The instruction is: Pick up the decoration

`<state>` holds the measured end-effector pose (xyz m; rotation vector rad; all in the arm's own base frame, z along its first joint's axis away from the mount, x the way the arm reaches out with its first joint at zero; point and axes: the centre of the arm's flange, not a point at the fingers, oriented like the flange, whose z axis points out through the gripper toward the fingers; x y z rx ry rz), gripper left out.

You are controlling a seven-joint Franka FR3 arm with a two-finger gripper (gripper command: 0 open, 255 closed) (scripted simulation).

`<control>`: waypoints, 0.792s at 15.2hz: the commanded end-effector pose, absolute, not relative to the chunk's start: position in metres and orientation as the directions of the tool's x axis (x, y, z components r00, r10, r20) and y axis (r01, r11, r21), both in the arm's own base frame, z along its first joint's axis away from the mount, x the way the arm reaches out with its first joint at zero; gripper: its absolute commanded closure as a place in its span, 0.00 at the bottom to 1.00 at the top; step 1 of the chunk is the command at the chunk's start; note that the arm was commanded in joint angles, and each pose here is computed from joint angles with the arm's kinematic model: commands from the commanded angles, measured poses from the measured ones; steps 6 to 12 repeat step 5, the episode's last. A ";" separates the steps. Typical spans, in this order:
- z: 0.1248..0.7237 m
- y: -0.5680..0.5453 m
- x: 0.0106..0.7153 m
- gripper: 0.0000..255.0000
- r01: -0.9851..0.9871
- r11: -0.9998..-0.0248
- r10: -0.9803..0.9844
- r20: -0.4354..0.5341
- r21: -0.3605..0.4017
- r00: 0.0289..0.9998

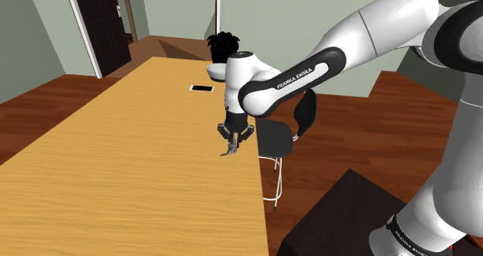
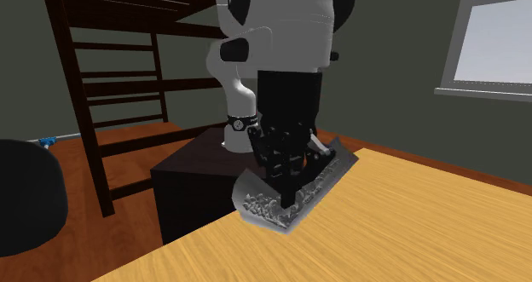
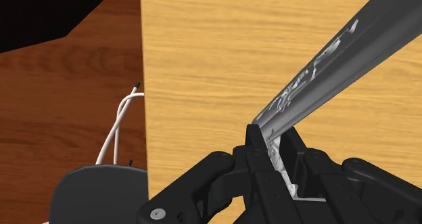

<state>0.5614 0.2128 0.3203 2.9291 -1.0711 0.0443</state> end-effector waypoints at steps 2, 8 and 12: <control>0.336 0.214 0.561 1.00 -0.645 -0.764 -0.644 0.034 0.011 0.764; 0.342 0.214 0.561 1.00 -0.645 -0.764 -0.644 0.034 0.011 0.764; 0.342 0.214 0.561 1.00 -0.645 -0.764 -0.644 0.034 0.011 0.764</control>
